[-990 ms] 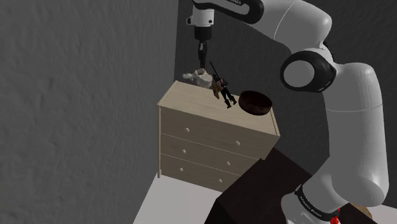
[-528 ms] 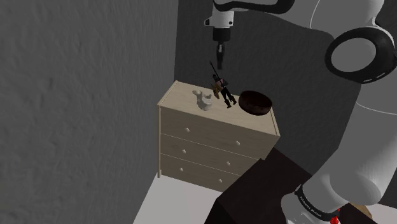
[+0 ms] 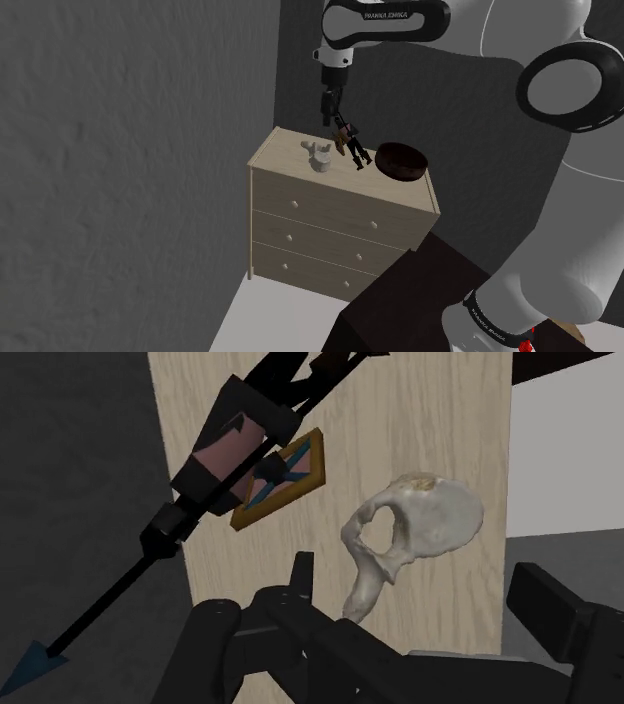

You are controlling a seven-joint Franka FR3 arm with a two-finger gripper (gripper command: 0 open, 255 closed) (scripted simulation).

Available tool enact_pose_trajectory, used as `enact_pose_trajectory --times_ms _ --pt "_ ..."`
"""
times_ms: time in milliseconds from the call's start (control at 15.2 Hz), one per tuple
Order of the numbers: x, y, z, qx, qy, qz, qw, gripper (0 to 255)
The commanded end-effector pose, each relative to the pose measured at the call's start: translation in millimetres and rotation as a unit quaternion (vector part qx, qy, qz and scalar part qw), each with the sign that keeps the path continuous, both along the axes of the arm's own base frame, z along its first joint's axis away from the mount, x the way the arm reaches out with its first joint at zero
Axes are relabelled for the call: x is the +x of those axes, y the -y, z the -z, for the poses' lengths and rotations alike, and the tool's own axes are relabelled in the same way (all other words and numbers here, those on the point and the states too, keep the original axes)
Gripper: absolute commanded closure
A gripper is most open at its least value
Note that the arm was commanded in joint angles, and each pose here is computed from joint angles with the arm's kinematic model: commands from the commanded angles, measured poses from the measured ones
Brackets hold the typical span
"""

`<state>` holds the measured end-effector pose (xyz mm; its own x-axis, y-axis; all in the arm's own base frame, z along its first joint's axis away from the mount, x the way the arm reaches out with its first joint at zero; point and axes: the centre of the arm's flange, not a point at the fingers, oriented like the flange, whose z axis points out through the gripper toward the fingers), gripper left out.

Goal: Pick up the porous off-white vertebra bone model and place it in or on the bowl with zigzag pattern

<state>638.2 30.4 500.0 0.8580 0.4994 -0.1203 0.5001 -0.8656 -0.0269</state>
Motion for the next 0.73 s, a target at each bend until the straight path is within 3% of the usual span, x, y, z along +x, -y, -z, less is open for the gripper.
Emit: enact_pose_trajectory --times_ms 0,198,396,660 --pt "4.4 -5.7 21.4 -0.004 0.018 0.040 0.9990 0" --pt "15.4 -16.8 54.7 -0.010 0.042 0.096 0.9944 0" --pt "28.7 -26.0 86.7 -0.016 0.066 0.150 0.9864 0" --pt "28.8 -24.9 107.8 -0.016 0.066 0.150 0.9864 0"
